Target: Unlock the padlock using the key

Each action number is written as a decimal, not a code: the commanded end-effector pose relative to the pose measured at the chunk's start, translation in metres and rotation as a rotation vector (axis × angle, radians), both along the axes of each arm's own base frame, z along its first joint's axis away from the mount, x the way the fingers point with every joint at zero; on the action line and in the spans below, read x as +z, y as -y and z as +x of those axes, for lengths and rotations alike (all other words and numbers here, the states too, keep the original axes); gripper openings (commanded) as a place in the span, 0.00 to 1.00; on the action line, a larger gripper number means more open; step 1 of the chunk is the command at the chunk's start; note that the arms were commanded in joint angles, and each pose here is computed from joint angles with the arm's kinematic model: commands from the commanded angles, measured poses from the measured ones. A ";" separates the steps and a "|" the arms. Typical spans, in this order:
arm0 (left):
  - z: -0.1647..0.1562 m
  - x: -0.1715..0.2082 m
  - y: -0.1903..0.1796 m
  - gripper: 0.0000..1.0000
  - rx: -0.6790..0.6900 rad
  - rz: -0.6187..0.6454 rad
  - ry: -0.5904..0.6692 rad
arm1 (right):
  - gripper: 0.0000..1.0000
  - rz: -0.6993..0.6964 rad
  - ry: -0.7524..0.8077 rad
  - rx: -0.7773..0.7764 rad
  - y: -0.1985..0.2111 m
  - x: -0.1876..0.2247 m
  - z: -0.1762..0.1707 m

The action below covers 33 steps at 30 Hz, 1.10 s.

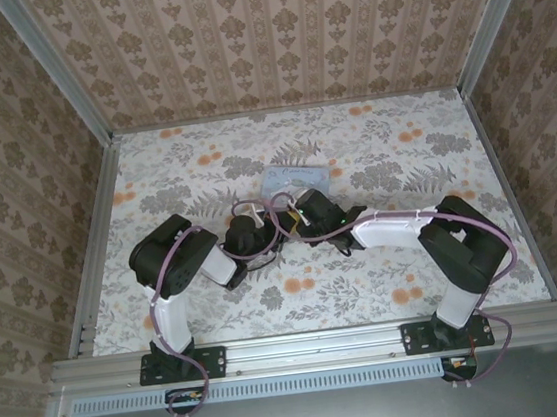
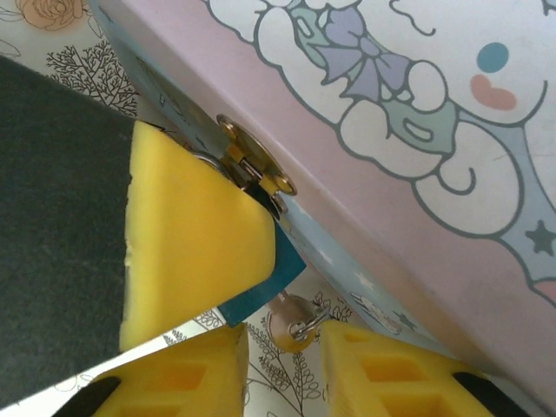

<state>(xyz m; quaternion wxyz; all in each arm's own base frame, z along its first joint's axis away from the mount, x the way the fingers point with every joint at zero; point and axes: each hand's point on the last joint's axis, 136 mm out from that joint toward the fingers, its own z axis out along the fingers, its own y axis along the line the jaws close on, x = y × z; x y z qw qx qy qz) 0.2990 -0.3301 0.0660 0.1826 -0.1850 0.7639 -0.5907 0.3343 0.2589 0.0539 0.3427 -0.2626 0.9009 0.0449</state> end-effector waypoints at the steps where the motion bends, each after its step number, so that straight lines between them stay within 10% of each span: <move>1: -0.004 0.008 0.006 0.00 -0.035 -0.024 0.028 | 0.21 0.004 0.019 -0.020 -0.003 0.005 0.012; 9: -0.006 0.005 0.006 0.00 -0.037 -0.018 0.023 | 0.00 0.324 -0.081 -0.034 -0.014 0.027 0.009; 15: -0.004 0.005 0.005 0.00 -0.033 -0.018 0.024 | 0.47 0.503 -0.145 -0.070 -0.005 0.038 -0.004; 25: -0.007 0.002 0.004 0.00 -0.045 0.002 0.042 | 0.54 0.722 -0.227 -0.198 0.012 0.019 -0.004; 33: -0.013 0.004 -0.004 0.31 -0.042 0.022 0.064 | 0.55 0.803 -0.216 -0.240 0.016 0.029 0.018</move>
